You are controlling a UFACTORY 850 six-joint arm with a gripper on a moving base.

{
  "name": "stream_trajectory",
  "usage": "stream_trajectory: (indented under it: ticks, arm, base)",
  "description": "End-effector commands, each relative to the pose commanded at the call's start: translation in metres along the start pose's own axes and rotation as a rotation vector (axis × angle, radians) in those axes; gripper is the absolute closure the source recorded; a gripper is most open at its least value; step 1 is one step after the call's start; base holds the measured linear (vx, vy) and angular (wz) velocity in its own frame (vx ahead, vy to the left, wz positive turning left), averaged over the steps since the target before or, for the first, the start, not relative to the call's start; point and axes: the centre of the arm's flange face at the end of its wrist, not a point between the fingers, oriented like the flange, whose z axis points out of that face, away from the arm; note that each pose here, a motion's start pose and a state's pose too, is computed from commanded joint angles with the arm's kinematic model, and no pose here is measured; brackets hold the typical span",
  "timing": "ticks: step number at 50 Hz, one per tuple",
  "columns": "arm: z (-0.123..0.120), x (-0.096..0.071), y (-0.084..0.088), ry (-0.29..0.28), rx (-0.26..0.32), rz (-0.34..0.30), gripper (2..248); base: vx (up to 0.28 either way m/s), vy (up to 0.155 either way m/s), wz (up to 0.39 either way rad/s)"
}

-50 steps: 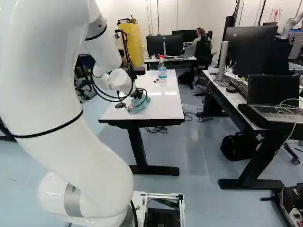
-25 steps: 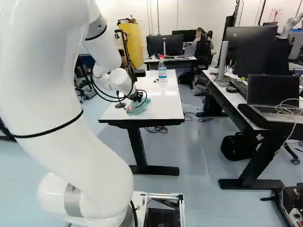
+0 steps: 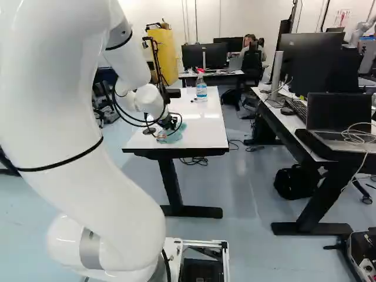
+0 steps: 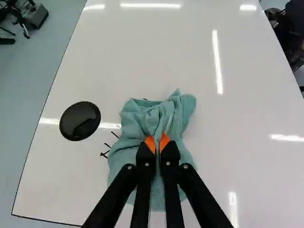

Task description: Clean the table with the green towel

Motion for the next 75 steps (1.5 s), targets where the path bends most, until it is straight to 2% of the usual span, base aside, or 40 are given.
stream_trajectory:
  ticks: [24,51,75]
  arm:
    - [0.0,-0.003,0.0,-0.035,0.0,0.0,220]
    - [0.0,-0.003,0.0,-0.035,0.0,0.0,220]
    - [0.026,0.029,0.013,-0.023,-0.017,0.022,220]
  base:
    - [0.0,0.0,0.0]
    - [0.0,0.0,0.0]
    - [0.0,0.0,0.0]
